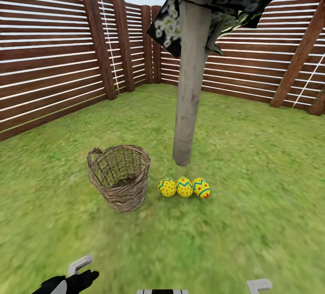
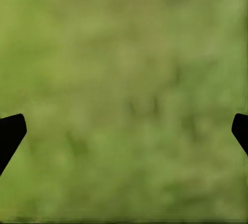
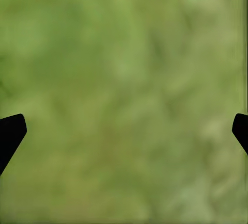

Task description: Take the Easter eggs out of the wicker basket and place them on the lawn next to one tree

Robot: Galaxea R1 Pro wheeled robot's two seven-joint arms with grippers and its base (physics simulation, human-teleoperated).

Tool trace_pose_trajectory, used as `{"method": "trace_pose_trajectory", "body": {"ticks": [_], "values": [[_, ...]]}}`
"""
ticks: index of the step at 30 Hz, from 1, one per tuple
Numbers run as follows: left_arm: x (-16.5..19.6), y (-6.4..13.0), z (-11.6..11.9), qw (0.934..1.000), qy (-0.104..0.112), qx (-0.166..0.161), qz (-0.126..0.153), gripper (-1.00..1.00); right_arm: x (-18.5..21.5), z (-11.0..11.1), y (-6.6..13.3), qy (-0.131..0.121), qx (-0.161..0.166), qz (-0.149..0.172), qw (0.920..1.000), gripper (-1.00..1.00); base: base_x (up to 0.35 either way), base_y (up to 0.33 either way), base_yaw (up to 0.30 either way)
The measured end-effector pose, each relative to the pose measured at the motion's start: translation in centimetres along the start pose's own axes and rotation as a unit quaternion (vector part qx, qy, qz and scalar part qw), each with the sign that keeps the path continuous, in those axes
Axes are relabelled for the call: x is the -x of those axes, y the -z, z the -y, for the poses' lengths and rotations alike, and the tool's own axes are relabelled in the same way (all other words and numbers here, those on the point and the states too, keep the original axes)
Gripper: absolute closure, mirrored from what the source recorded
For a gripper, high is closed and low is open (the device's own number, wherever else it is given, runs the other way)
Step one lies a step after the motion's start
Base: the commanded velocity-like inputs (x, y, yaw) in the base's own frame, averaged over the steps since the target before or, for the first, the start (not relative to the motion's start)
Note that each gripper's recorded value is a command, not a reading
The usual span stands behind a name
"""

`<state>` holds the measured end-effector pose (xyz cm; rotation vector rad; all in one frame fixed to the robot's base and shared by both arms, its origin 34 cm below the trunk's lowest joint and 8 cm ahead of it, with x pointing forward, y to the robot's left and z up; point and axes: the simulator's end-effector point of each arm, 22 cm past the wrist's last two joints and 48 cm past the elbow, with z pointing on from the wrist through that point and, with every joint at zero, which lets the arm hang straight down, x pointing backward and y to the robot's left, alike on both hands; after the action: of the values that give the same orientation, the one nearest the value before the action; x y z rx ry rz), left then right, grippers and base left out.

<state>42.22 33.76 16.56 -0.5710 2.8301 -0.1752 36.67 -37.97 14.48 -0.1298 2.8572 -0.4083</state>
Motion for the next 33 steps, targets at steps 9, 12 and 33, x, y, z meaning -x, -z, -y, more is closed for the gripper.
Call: {"method": "trace_pose_trajectory", "body": {"ticks": [9, 12, 33], "values": [[0.5, 0.8, 0.5, 0.9999, 0.002, -0.004, 0.01, -1.0, 1.2, 0.3, 0.8, -0.007, -0.002, 0.015, 0.9999, -1.0, 0.0, 0.0, 0.0], [0.8, 1.1, 0.5, 0.9999, 0.002, -0.004, 0.013, -1.0, 1.5, 0.4, 1.0, -0.009, -0.002, 0.02, 0.9998, -1.0, 0.0, 0.0, 0.0], [-2.8, 2.7, -2.1, 0.9992, 0.022, 0.029, -0.017, -1.0, 0.5, 0.8, 3.0, -0.013, -0.003, 0.026, 0.9996, -1.0, 0.0, 0.0, 0.0]]}}
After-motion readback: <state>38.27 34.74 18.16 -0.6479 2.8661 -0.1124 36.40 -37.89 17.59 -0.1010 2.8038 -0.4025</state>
